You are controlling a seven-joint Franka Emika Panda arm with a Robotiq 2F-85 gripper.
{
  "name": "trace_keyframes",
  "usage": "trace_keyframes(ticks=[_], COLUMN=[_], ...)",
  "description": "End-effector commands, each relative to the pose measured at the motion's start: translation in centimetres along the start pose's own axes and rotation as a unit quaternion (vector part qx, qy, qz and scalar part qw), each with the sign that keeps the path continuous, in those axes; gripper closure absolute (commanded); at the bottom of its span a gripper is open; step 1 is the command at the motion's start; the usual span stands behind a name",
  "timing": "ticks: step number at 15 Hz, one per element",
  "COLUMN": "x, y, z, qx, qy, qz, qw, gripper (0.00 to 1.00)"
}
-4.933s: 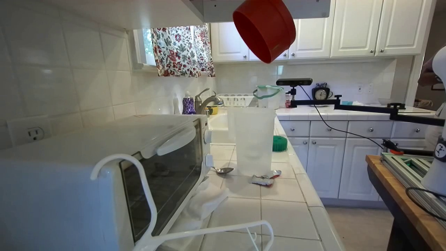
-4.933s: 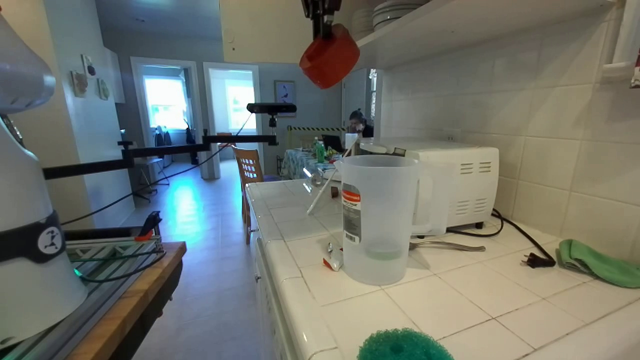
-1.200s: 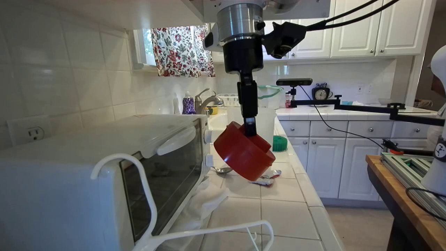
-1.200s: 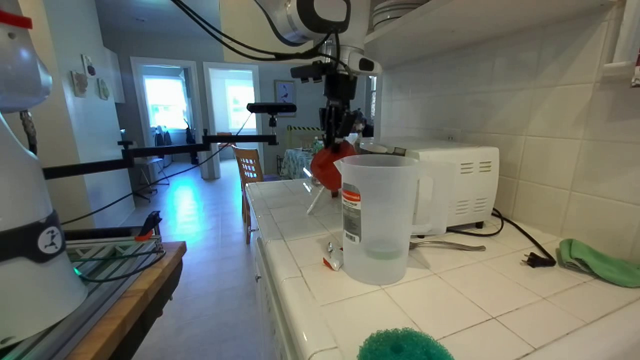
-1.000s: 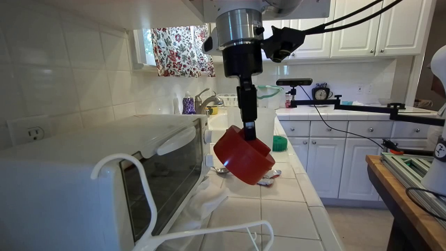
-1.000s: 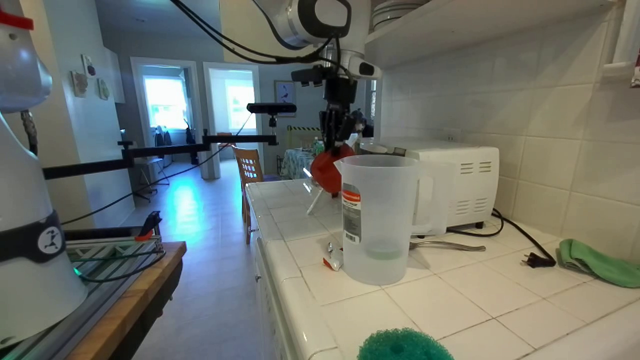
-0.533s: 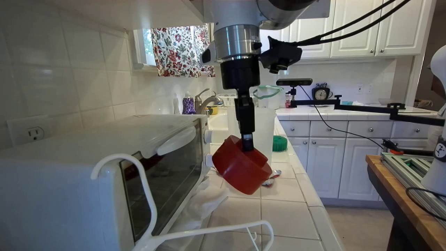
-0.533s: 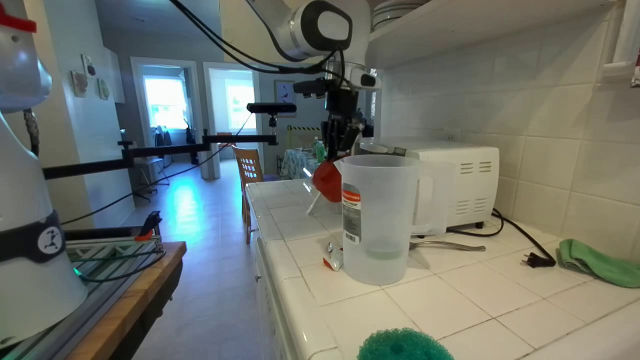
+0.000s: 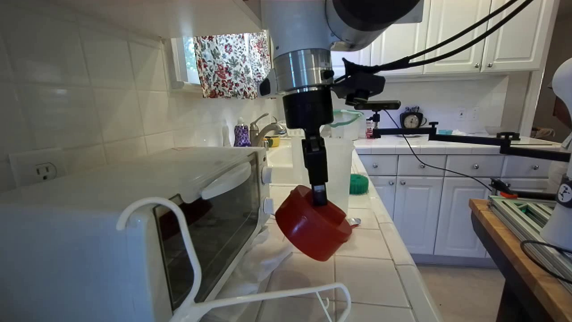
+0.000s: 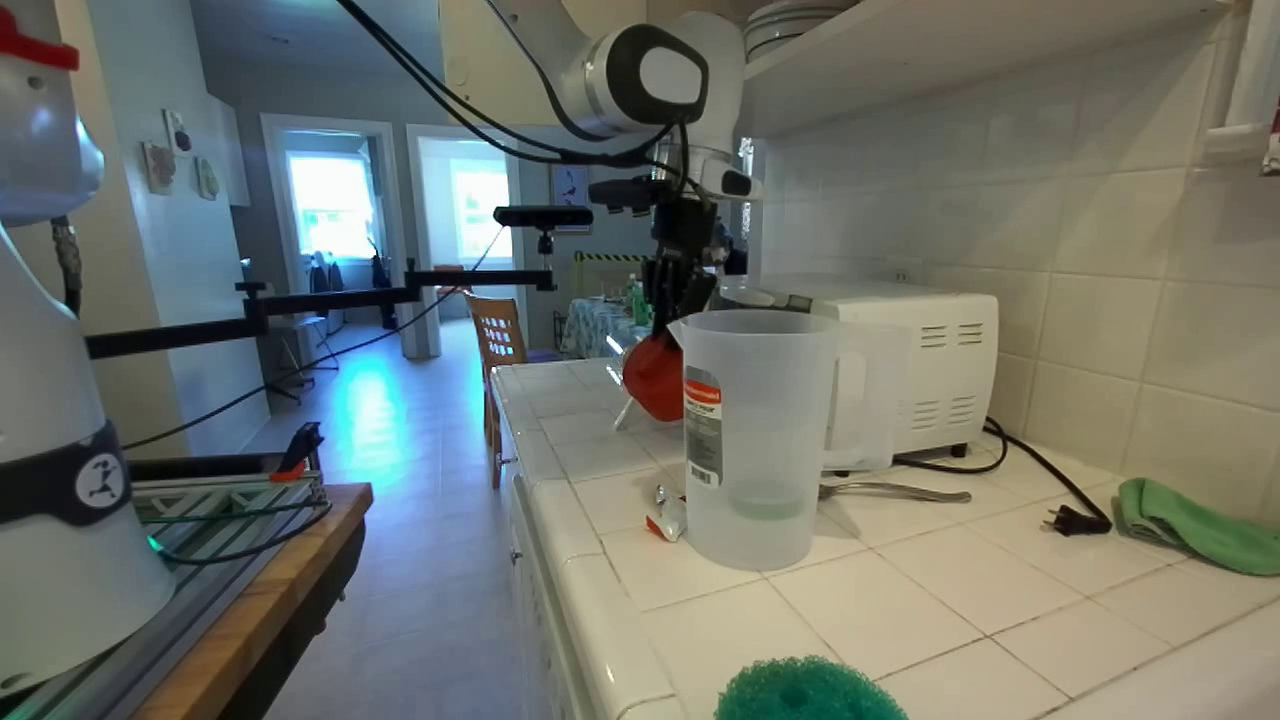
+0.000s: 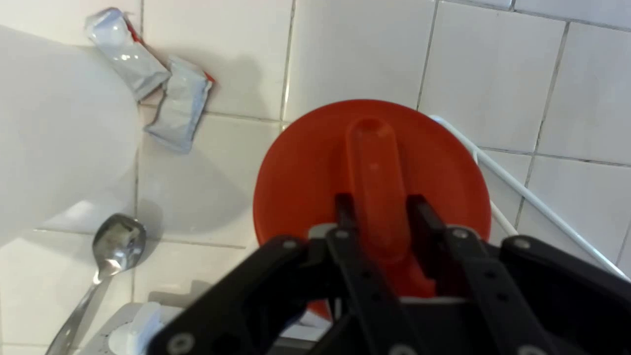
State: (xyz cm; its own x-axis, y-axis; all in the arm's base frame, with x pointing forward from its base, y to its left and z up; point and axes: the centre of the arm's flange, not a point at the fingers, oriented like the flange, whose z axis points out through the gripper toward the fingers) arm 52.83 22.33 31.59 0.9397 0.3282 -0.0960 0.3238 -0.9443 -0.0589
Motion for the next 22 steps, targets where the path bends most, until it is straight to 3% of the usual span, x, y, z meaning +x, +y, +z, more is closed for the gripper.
trace_keyframes(ticks=[1,10,22], x=[-0.1,0.0,0.3], y=[0.1,0.6,0.8], z=[0.9,2.0,2.5], qx=[-0.009,-0.026,-0.051], qy=[0.001,-0.016,-0.003], qz=[0.006,0.004,-0.001], qw=[0.9999,0.9995,0.9987], gripper=[0.92,0.92,0.92])
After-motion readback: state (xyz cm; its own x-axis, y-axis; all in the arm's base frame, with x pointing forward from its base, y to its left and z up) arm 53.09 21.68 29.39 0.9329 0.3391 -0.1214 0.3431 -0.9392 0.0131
